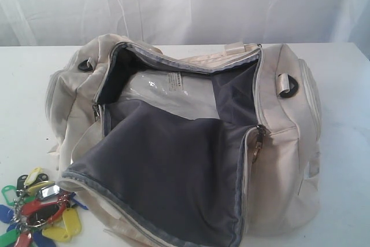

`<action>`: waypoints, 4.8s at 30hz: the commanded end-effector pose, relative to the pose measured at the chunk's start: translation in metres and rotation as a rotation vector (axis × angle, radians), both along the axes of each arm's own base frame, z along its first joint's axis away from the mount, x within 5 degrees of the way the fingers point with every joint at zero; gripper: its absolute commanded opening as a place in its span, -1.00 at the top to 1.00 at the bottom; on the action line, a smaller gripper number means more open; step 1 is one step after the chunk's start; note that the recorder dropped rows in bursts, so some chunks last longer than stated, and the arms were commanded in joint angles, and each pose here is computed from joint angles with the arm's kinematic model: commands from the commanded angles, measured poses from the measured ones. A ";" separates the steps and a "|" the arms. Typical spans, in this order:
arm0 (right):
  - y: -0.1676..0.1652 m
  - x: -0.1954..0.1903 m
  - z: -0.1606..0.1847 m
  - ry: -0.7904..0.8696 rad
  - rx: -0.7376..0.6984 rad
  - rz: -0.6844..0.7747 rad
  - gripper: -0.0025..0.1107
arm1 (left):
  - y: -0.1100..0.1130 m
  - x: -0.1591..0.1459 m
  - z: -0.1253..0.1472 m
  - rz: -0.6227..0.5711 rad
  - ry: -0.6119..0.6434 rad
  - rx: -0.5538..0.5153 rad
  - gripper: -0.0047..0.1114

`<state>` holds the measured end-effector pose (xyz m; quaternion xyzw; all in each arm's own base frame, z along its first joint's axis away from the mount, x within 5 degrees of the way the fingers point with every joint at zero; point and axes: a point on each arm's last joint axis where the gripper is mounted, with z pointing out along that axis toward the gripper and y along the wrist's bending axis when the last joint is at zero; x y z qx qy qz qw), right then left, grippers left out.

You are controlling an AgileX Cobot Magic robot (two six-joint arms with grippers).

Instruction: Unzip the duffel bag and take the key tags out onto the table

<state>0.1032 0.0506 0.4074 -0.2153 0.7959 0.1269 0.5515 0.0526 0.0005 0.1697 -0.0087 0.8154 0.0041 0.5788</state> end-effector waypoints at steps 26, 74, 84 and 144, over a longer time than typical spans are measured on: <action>-0.032 -0.049 -0.210 -0.266 0.066 -0.151 0.96 | 0.000 0.000 -0.001 -0.005 -0.004 -0.009 0.92; -0.040 -0.050 -0.223 -0.112 0.101 -0.295 0.96 | 0.000 0.000 -0.001 -0.005 -0.004 -0.009 0.92; -0.044 -0.050 -0.223 -0.112 0.100 -0.367 0.96 | 0.000 0.000 -0.001 -0.005 -0.004 -0.009 0.92; -0.044 -0.050 -0.223 -0.108 0.106 -0.367 0.96 | 0.000 0.000 -0.001 -0.005 -0.004 -0.009 0.92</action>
